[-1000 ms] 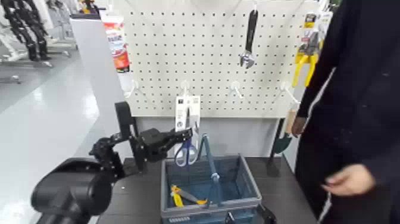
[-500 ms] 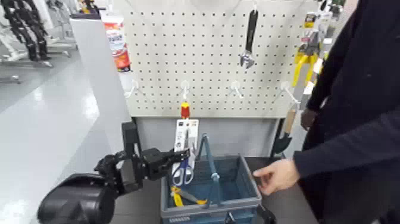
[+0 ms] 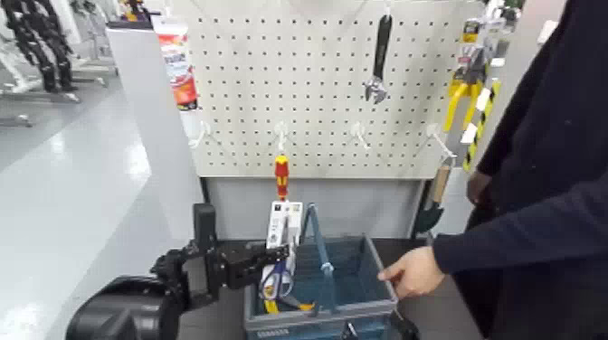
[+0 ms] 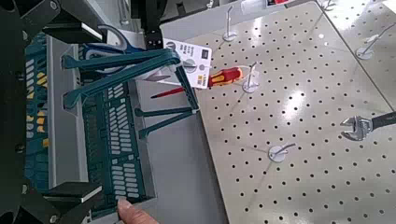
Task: Put the blue scissors into the crate.
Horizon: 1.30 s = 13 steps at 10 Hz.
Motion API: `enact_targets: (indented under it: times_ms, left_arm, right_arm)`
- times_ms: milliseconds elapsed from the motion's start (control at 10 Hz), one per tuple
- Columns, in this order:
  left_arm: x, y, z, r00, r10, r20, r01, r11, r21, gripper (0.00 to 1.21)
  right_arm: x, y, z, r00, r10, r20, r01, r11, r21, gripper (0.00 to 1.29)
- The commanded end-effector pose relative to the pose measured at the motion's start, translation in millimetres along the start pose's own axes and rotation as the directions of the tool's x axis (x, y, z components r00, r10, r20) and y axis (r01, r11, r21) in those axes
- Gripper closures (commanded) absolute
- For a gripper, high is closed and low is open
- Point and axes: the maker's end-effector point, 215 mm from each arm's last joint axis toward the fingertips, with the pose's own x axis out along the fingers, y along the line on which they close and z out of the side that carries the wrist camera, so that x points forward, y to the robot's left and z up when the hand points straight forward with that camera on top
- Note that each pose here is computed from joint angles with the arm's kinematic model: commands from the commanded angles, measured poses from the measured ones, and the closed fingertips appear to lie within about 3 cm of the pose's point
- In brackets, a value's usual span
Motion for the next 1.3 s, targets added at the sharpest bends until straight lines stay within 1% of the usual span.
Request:
enact_targets:
  times_ms: [100, 200, 300, 400, 500, 700, 900, 1000, 1100, 1200, 1300]
  left_arm:
    - [1.5, 5.1, -15.1, 0.999, 0.016, -0.04, -0.016, 1.0, 0.006, 1.07]
    - [0.7, 6.7, -21.9, 0.998, 0.024, -0.062, -0.023, 1.0, 0.004, 0.46]
    - [0.2, 6.9, -25.8, 0.996, 0.026, -0.081, -0.025, 0.999, 0.021, 0.0]
    - [0.2, 6.1, -25.1, 0.996, 0.029, -0.086, -0.026, 0.999, 0.041, 0.0]
    - [1.2, 5.0, -16.2, 0.997, 0.041, -0.066, -0.037, 0.997, 0.071, 0.0]
    - [-6.4, 1.4, -2.9, 0.995, 0.098, -0.033, -0.092, 0.986, 0.136, 0.0]
    - [-28.8, -1.8, -5.0, 0.982, 0.186, 0.018, -0.186, 0.973, 0.139, 0.0]
    - [-45.2, -1.9, -1.3, 0.966, 0.25, 0.058, -0.256, 0.955, 0.148, 0.0]
    - [-64.0, -0.6, 2.6, 0.942, 0.323, 0.094, -0.334, 0.93, 0.151, 0.0]
    - [-79.2, -3.7, 1.2, 0.923, 0.368, 0.113, -0.383, 0.91, 0.158, 0.0]
    - [-94.4, -6.5, 1.4, 0.892, 0.429, 0.141, -0.449, 0.875, 0.18, 0.0]
  right_arm:
    - [0.3, 0.5, 0.3, 1.0, 0.0, 0.001, 0.0, 1.0, 0.002, 0.18]
    - [0.3, 0.5, 0.3, 1.0, 0.0, 0.001, 0.0, 1.0, 0.002, 0.18]
    - [-0.3, -0.2, 0.5, 1.0, -0.001, 0.001, 0.001, 1.0, 0.002, 0.18]
    - [-0.3, 0.2, 0.5, 1.0, 0.0, 0.001, 0.0, 1.0, 0.002, 0.18]
    - [-0.3, -0.6, 1.5, 1.0, -0.001, 0.003, 0.001, 1.0, 0.001, 0.18]
    - [-0.7, 0.1, 0.8, 1.0, -0.001, 0.003, 0.001, 1.0, 0.005, 0.18]
    - [-1.3, -0.7, 1.2, 1.0, -0.003, 0.003, 0.003, 1.0, 0.006, 0.18]
    - [-1.3, -0.7, 1.2, 1.0, -0.003, 0.003, 0.003, 1.0, 0.006, 0.18]
    - [-1.9, -1.3, 1.9, 1.0, -0.004, 0.005, 0.004, 1.0, 0.005, 0.18]
    - [-2.1, -1.7, 1.9, 1.0, -0.004, 0.005, 0.004, 1.0, 0.006, 0.18]
    - [-2.7, -1.8, 1.9, 1.0, -0.004, 0.005, 0.004, 1.0, 0.004, 0.18]
